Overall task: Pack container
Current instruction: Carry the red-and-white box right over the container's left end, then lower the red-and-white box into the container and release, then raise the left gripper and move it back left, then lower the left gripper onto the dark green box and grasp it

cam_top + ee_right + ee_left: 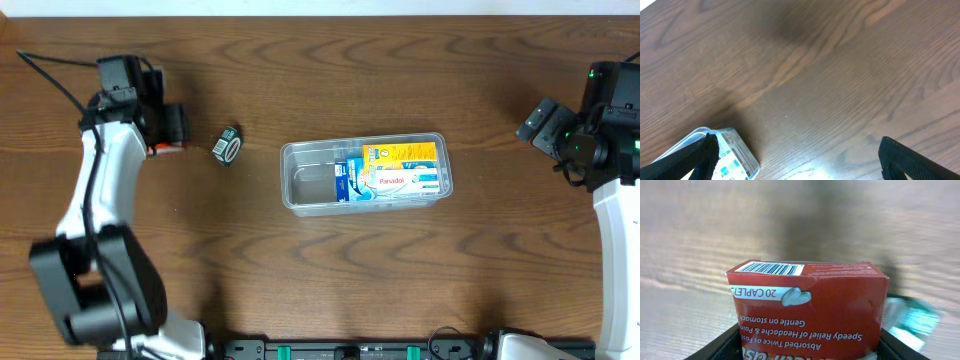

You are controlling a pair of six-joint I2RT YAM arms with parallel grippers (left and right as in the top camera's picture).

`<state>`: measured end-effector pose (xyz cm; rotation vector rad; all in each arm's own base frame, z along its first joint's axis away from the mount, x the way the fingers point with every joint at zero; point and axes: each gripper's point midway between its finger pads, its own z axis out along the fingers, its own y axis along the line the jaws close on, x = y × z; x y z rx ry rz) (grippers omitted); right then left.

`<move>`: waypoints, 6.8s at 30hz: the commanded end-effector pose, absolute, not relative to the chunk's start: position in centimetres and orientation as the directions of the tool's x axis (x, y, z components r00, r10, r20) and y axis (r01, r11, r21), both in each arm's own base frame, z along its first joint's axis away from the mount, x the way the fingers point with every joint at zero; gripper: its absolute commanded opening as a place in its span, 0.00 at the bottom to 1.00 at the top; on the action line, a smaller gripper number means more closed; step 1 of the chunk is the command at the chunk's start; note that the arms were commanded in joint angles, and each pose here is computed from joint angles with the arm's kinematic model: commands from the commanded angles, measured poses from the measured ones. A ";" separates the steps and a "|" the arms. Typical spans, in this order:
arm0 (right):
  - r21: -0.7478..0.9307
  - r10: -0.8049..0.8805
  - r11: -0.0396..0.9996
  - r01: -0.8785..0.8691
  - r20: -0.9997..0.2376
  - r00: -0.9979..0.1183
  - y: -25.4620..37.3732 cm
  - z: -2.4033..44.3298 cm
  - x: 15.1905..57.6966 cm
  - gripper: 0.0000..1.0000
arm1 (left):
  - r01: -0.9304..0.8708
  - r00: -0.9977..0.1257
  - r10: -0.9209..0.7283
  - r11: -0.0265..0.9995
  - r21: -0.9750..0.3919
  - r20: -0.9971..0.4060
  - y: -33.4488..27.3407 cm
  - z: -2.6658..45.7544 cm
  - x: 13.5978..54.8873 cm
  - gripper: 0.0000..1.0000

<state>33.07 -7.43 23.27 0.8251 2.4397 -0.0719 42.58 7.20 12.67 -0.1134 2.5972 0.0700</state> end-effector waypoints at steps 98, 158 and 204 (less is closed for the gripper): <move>0.125 0.557 0.798 0.589 -0.525 -0.643 -7.7 23.4 33.1 0.99 | 0.956 -0.147 0.954 0.205 0.208 -0.261 -20.4 8.8 34.0 0.89; 0.125 0.557 0.798 0.589 -0.525 -0.643 -7.7 23.4 33.1 0.99 | 0.361 -0.887 0.399 0.913 0.191 -0.232 -0.5 5.7 41.2 0.79; 0.125 0.557 0.798 0.589 -0.525 -0.643 -7.7 23.4 33.1 0.99 | 0.158 -0.875 0.109 0.985 -0.064 -0.471 -4.5 14.0 42.5 0.26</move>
